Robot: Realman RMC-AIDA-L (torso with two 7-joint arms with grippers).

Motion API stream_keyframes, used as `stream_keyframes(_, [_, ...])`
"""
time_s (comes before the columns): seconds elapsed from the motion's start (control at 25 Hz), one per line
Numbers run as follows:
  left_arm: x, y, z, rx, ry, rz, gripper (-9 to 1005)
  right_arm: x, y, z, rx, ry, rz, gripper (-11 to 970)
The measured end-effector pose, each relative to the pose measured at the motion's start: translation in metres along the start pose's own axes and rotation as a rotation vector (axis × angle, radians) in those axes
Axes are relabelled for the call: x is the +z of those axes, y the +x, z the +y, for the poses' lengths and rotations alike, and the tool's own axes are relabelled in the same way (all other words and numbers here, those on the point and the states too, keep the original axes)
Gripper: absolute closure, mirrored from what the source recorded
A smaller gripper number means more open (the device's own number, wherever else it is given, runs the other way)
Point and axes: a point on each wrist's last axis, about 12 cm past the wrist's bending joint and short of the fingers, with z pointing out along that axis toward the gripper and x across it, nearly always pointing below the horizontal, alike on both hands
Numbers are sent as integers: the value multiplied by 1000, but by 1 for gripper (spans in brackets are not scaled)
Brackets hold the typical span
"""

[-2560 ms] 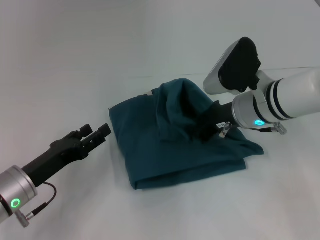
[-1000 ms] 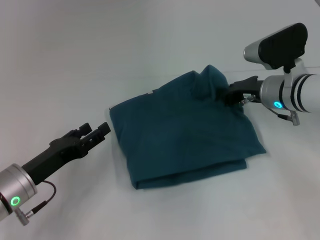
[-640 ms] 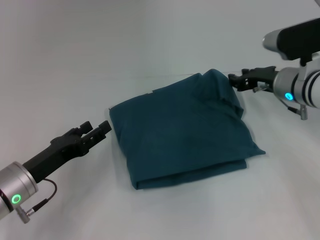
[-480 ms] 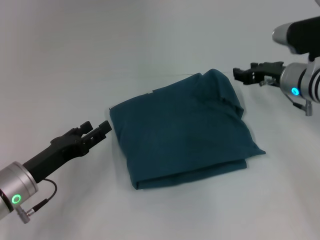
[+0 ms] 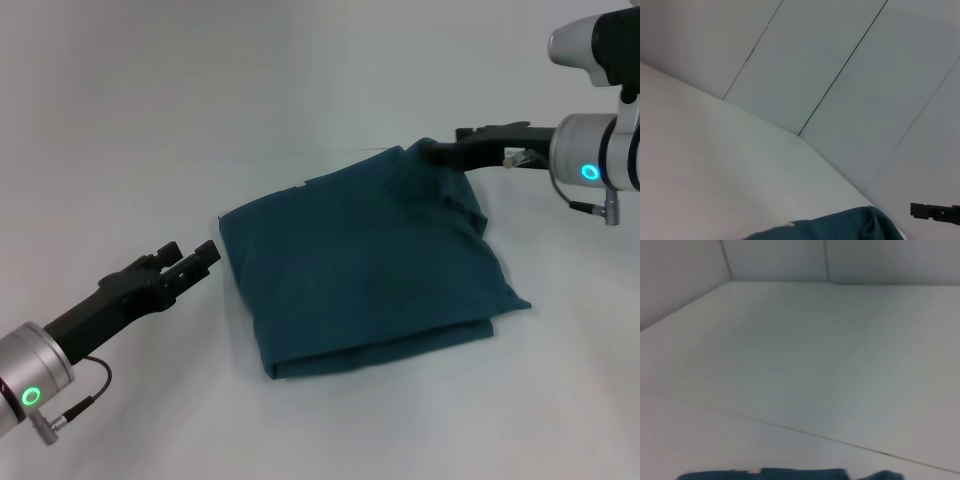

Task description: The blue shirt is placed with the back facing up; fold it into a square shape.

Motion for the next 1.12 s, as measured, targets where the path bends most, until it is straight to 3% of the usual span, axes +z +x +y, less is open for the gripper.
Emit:
stream_keyframes(0.36, [0,-1,1,1,-5,-4,243,11,-3,30,-53,-142,53,305])
stream_keyframes(0.56, [1,-3,1,-2,-9,-12,243,20,3,41,-61,-167,75,308])
stream_keyframes(1.12, [1,-7,3,-2,-17,-31,243,50,32,51,-78,-83,72,314])
